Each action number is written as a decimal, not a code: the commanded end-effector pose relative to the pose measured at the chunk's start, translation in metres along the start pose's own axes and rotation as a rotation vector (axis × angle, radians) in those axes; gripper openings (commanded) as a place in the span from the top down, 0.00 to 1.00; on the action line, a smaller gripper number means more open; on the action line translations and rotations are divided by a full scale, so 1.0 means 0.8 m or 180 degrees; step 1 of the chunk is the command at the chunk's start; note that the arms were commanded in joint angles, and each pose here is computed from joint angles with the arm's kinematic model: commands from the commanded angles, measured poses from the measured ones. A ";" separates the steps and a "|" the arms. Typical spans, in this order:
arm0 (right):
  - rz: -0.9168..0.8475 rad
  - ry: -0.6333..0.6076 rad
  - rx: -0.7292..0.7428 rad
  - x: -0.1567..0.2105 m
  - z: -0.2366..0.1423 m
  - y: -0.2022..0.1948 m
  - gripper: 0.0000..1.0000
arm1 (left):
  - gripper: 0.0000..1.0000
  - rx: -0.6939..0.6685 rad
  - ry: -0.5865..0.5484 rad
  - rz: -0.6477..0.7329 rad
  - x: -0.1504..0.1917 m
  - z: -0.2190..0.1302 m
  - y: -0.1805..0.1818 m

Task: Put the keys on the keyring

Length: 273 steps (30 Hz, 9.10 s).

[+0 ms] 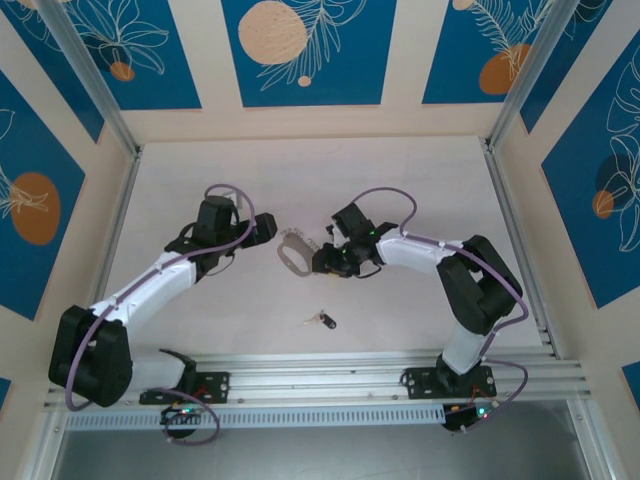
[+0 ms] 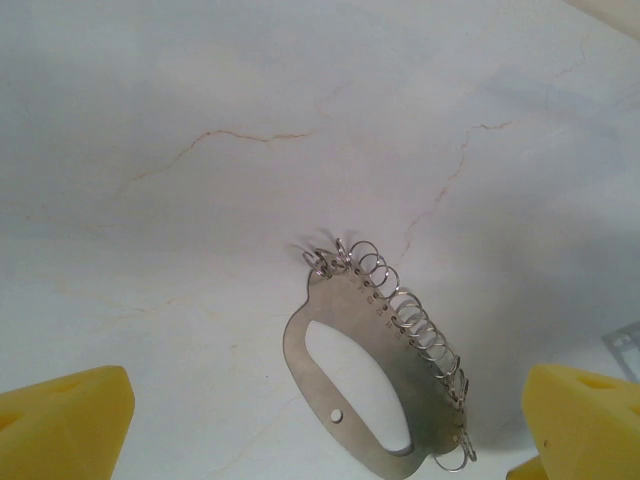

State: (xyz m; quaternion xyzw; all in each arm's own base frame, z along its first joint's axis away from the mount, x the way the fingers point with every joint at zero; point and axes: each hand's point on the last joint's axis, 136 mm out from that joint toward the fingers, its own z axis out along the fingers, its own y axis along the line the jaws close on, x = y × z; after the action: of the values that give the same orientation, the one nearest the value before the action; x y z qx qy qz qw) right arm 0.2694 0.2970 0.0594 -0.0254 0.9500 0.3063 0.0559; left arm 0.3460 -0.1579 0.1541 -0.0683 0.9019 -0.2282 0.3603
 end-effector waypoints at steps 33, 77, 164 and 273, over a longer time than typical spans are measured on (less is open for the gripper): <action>0.0451 0.0051 -0.0070 -0.025 0.034 -0.024 0.62 | 0.00 -0.0069 0.0048 0.0012 0.009 0.009 0.006; -0.0091 0.0027 -0.0046 -0.047 -0.014 -0.029 1.00 | 0.00 -0.0195 0.0168 -0.0061 -0.001 0.005 0.002; -0.2485 -0.1524 -0.2733 -0.078 -0.343 0.198 1.00 | 0.47 0.3403 -0.0127 0.1177 -0.089 -0.179 -0.329; -0.2227 -0.1700 -0.2755 -0.091 -0.343 0.181 0.78 | 1.00 0.3366 -0.0263 0.1092 -0.073 -0.148 -0.337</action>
State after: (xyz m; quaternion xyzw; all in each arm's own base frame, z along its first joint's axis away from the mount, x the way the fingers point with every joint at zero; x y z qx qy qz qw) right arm 0.3060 0.2529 0.3589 -0.2648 0.6424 0.6220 0.3611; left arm 0.3031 -0.3327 0.3773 0.2427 0.6704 -0.5746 0.4018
